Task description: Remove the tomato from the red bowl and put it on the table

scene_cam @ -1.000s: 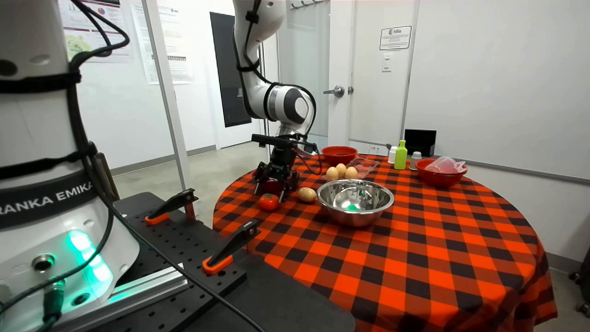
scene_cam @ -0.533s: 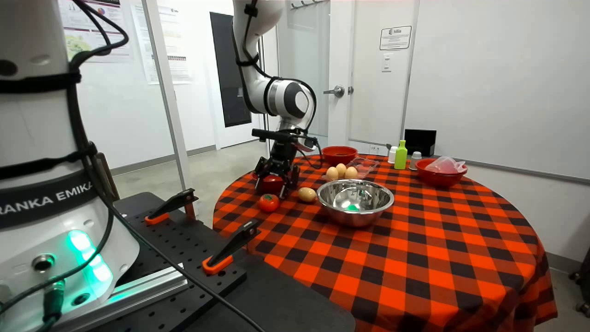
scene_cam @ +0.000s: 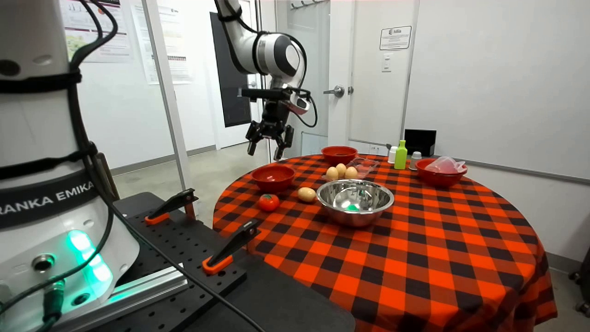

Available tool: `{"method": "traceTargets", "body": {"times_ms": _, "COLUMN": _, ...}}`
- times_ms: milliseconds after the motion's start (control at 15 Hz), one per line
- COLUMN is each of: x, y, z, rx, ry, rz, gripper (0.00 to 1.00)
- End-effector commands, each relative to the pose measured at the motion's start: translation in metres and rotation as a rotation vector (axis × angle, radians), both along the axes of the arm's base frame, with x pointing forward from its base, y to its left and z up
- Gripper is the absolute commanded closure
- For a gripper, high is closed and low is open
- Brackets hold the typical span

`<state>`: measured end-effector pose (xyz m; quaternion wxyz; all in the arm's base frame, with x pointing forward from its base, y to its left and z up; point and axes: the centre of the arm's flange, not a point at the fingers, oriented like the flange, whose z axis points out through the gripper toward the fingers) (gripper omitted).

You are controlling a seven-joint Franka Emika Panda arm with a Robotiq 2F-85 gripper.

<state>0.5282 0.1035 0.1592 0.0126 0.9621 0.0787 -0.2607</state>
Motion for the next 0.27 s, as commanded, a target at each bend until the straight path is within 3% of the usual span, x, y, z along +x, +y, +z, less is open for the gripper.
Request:
{"method": "traceTargets", "body": {"times_ms": 0, "x": 0.0, "y": 0.008, "z": 0.017, "rx": 0.006, "ry": -0.013, "rz": 0.01, "gripper": 0.0}}
{"method": "traceTargets", "body": {"times_ms": 200, "x": -0.004, "y": 0.02, "z": 0.049, "rx": 0.012, "ry": -0.042, "rz": 0.033, "gripper": 0.0}}
